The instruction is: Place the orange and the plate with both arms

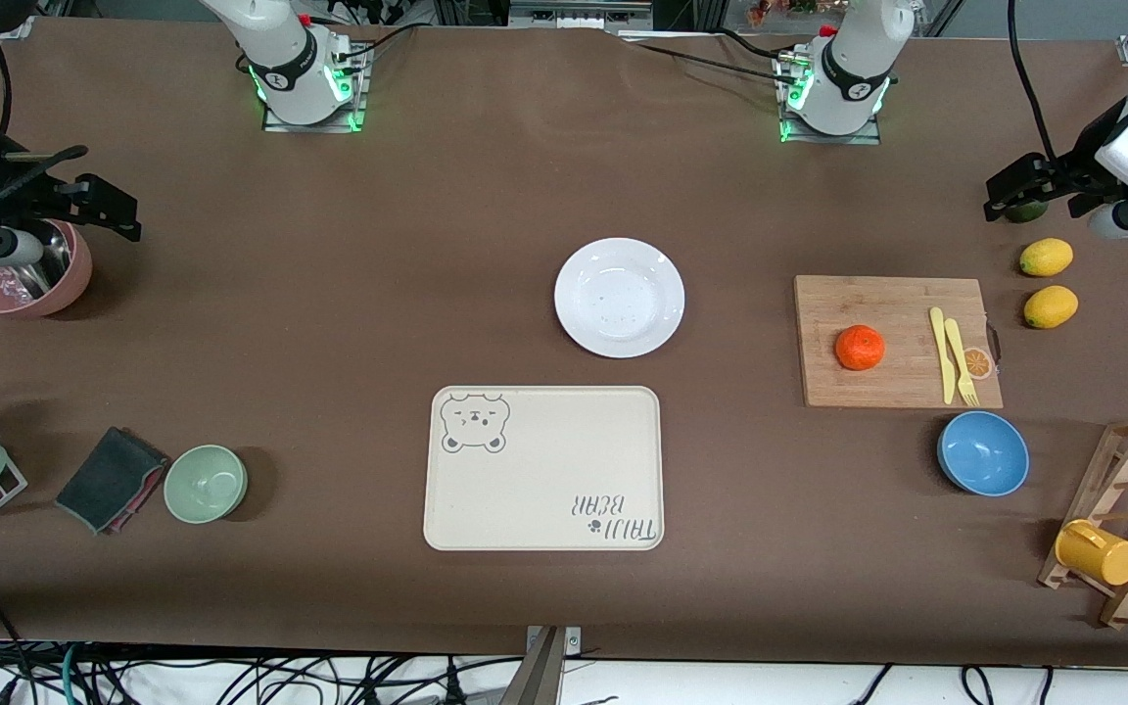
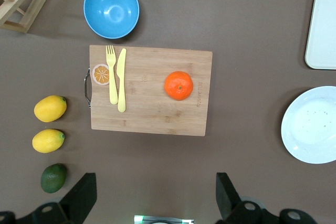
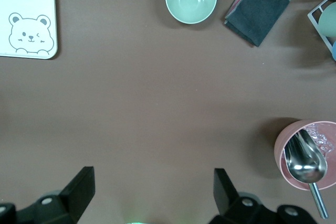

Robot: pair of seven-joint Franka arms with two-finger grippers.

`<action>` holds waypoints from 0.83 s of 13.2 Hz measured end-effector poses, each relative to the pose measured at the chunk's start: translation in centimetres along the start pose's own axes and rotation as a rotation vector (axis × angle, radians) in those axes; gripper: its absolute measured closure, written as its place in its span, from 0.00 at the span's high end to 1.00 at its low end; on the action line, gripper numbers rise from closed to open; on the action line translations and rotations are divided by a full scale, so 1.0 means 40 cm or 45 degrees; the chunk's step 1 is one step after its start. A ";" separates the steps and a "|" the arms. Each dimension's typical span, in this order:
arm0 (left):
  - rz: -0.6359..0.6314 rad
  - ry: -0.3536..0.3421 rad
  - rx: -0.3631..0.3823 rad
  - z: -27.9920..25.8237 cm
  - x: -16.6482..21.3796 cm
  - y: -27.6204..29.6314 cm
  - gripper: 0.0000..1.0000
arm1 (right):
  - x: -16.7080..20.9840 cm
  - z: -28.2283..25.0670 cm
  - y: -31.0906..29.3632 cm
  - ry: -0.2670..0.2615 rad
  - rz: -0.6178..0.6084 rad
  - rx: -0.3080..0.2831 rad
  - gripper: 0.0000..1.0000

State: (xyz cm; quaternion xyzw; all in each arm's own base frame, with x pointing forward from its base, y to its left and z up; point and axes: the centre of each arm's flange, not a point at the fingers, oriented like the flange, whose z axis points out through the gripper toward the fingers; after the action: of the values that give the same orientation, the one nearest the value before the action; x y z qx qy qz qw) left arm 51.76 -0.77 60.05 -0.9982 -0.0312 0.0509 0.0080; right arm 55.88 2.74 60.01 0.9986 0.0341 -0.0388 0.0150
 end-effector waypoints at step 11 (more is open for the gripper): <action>-0.003 -0.035 -0.006 0.091 0.073 -0.002 1.00 | 0.001 0.002 -0.005 -0.001 0.001 0.036 1.00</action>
State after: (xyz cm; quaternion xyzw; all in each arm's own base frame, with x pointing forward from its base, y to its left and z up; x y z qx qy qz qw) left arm 54.29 -0.45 56.11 -0.9974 -0.0327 0.0643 0.0055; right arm 55.90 2.94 59.94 0.9987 0.0331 -0.0397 0.0010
